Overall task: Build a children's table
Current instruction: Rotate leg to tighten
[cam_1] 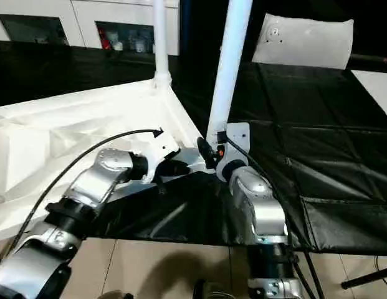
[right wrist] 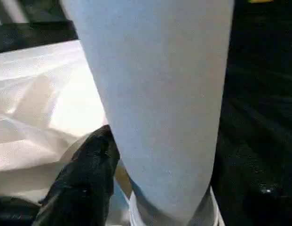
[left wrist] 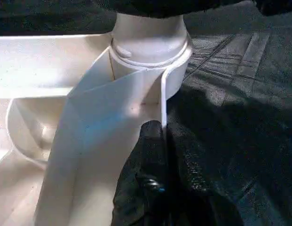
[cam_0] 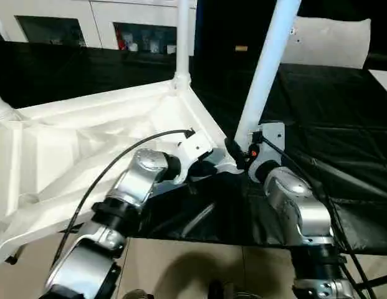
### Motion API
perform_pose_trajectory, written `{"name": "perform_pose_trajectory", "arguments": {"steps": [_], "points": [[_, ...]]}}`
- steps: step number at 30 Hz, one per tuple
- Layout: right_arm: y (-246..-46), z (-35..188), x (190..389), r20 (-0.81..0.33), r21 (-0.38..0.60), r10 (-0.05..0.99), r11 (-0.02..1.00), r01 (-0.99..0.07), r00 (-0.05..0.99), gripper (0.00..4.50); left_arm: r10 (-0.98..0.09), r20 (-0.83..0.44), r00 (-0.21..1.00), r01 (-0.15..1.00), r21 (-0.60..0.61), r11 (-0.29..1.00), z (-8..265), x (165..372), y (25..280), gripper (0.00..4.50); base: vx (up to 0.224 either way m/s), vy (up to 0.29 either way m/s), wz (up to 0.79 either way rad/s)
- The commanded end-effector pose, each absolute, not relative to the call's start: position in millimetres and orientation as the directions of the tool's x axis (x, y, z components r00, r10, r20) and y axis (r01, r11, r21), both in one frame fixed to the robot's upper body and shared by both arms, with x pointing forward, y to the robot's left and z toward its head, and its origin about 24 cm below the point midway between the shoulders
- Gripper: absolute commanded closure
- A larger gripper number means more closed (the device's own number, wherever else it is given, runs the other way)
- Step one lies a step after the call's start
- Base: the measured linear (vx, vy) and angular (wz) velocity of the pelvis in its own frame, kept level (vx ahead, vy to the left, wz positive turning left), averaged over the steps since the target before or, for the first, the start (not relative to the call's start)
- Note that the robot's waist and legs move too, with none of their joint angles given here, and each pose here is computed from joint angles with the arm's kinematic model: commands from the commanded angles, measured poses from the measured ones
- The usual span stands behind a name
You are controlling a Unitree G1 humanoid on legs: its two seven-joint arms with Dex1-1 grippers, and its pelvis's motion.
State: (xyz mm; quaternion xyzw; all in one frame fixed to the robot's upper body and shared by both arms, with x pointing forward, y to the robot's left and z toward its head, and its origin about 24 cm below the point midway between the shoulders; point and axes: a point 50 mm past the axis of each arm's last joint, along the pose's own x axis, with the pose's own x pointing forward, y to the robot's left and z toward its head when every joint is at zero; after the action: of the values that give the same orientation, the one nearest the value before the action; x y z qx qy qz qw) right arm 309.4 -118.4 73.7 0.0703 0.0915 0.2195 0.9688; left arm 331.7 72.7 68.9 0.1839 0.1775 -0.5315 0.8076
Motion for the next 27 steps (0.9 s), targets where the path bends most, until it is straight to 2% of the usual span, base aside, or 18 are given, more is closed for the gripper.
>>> {"name": "perform_pose_trajectory", "arguments": {"steps": [1,6,9,14,15,19,21,27], "points": [[-93.0,73.1,298.5,-0.114,0.222,0.626,0.773,-0.595,0.771,1.26,-0.813,-0.487,0.319,0.946,0.121,0.299,66.8,325.9,66.3,4.5,0.0,0.0,0.0],[-109.0,74.0,293.8,-0.122,0.181,0.695,0.718,-0.673,0.709,0.71,-0.825,-0.508,0.249,0.968,0.108,0.225,62.0,320.7,76.6,4.5,0.0,0.0,0.0],[-123.3,75.5,287.6,-0.145,0.12,0.778,0.627,-0.77,0.611,0.52,-0.828,-0.536,0.164,0.986,0.095,0.134,57.0,315.2,87.8,4.5,0.0,0.0,0.0],[-145.1,80.9,278.6,-0.183,0.078,0.884,0.45,-0.89,0.431,0.52,-0.819,-0.573,-0.007,0.994,0.088,-0.07,55.2,306.2,103.5,4.5,0.0,0.0,0.0],[-146.1,81.2,278.3,-0.184,0.077,0.887,0.443,-0.893,0.424,0.52,-0.819,-0.574,-0.014,0.993,0.085,-0.077,55.4,306.0,103.9,4.5,0.0,0.0,0.0],[-157.3,85.4,273.3,-0.203,0.102,0.936,0.314,-0.944,0.289,0.52,-0.793,-0.598,-0.113,0.981,0.058,-0.184,56.8,302.3,109.4,4.5,0.0,0.0,0.0],[-158.9,86.0,272.4,-0.208,0.109,0.942,0.289,-0.951,0.263,0.52,-0.786,-0.605,-0.128,0.979,0.052,-0.199,56.7,301.9,110.5,4.5,0.0,0.0,0.0],[-169.4,88.4,271.8,-0.264,0.128,0.959,0.144,-0.981,0.106,0.94,-0.735,-0.642,-0.219,0.95,0.03,-0.31,56.4,300.5,114.8,4.5,0.0,0.0,0.0]]}}
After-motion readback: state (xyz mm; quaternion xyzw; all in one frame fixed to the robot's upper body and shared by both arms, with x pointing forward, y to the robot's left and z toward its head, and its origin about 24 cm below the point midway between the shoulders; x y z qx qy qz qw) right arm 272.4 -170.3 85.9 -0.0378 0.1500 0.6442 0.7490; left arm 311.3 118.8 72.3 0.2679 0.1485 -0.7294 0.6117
